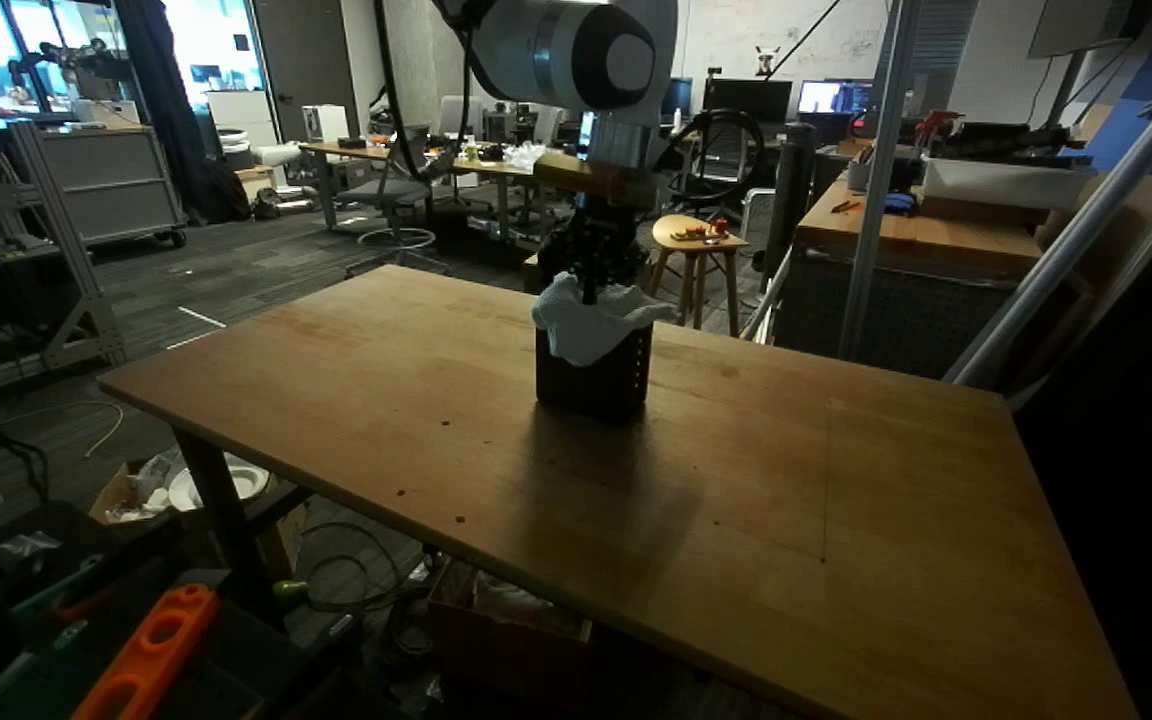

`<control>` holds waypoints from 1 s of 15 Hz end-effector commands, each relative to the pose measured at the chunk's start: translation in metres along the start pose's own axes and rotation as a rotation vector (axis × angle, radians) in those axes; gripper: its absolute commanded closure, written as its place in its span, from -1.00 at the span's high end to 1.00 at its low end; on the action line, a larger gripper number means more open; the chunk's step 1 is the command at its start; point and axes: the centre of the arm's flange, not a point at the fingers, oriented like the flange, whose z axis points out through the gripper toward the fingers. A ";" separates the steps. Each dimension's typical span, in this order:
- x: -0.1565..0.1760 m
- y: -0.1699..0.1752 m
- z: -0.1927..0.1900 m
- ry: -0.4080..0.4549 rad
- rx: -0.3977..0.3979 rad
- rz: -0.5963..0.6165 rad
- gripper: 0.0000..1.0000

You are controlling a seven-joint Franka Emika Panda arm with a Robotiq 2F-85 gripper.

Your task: Put the towel in the box

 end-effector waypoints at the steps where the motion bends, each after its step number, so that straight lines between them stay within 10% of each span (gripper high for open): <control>1: -0.014 -0.001 0.008 0.027 0.005 -0.025 -1.00; 15: -0.029 0.000 0.042 -0.037 0.029 -0.080 -1.00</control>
